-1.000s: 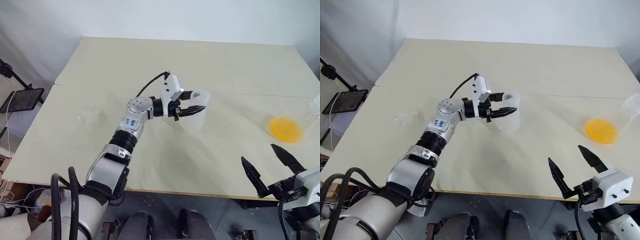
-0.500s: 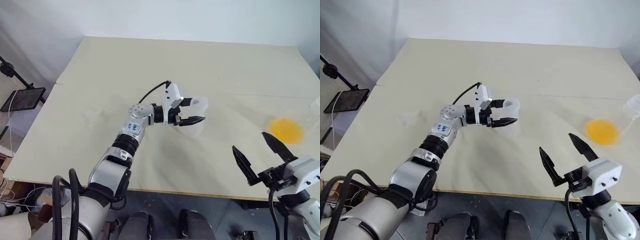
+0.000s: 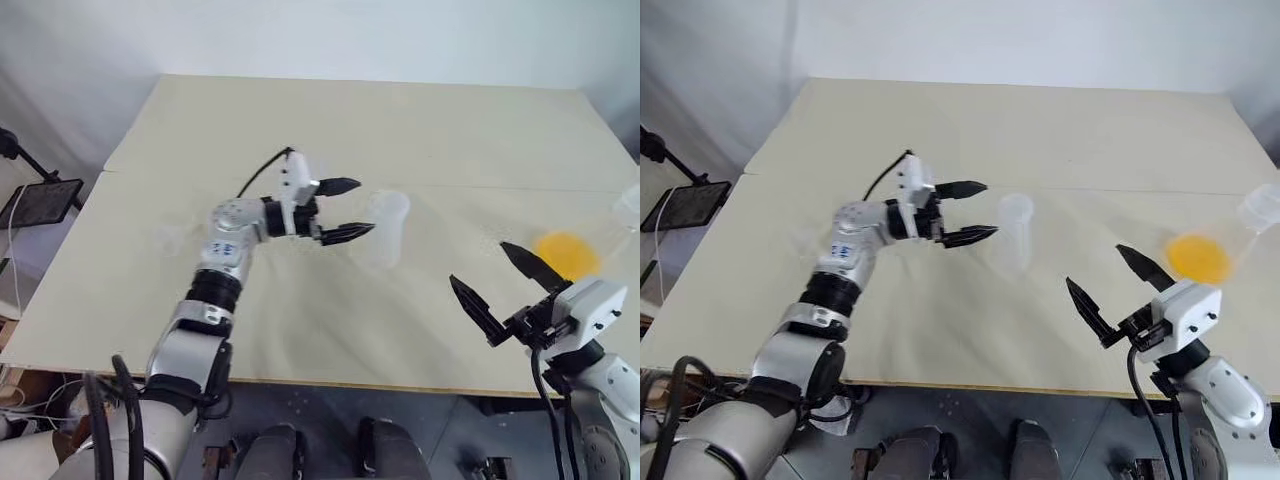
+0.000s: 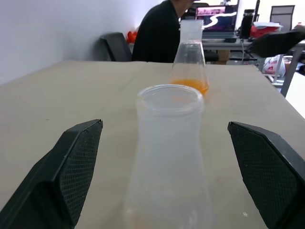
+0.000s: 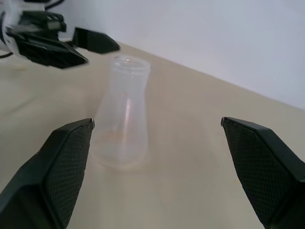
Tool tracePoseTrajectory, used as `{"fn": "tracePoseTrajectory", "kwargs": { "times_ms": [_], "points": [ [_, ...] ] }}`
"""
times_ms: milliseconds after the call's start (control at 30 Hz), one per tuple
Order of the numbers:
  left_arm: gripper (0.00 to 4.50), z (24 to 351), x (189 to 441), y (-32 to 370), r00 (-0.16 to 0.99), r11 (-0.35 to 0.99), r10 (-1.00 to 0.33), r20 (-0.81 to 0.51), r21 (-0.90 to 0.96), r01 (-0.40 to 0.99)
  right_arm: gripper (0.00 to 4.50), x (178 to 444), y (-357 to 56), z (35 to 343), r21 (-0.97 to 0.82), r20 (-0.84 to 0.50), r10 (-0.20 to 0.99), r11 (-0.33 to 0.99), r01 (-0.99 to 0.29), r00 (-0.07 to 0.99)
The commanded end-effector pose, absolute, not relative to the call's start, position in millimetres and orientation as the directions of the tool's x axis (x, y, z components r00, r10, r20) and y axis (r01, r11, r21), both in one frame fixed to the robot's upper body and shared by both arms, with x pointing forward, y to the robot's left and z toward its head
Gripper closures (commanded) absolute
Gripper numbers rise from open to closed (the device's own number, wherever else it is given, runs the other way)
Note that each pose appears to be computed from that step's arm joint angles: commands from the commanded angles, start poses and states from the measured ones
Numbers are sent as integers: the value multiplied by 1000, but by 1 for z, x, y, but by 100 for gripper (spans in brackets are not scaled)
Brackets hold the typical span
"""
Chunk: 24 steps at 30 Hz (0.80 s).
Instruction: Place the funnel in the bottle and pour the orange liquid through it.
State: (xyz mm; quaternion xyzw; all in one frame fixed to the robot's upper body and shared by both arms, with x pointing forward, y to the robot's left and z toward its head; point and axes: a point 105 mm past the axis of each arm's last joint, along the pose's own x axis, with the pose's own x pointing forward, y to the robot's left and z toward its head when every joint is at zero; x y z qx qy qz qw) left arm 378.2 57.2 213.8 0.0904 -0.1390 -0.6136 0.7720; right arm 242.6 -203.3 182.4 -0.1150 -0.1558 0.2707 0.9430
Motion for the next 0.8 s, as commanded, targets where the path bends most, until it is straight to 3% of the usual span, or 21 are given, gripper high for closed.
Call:
{"fn": "tracePoseTrajectory", "kwargs": {
  "times_ms": [33, 133, 300, 467, 567, 633, 800],
  "points": [
    [3, 235, 381, 92, 316, 365, -930, 187, 394, 843, 0, 245, -198, 184, -308, 223, 609, 785, -537, 761],
    [3, 248, 373, 148, 486, 557, -830, 273, 379, 739, 0, 254, -188, 186, -318, 203, 689, 719, -618, 696],
    [3, 238, 338, 224, 696, 759, -648, 309, 331, 560, 0, 261, -175, 191, -301, 194, 767, 640, -707, 612],
    [3, 240, 296, 272, 818, 869, -482, 313, 287, 402, 0, 260, -158, 187, -294, 154, 844, 536, -792, 514],
    [3, 248, 283, 285, 845, 894, -425, 324, 295, 337, 0, 263, -155, 188, -293, 153, 857, 515, -806, 492],
    [3, 256, 278, 278, 826, 887, -450, 339, 277, 369, 0, 267, -153, 188, -291, 151, 866, 500, -816, 477],
    [3, 252, 294, 237, 757, 811, -579, 302, 310, 496, 0, 275, -152, 187, -292, 147, 871, 490, -821, 468]
  ]
}}
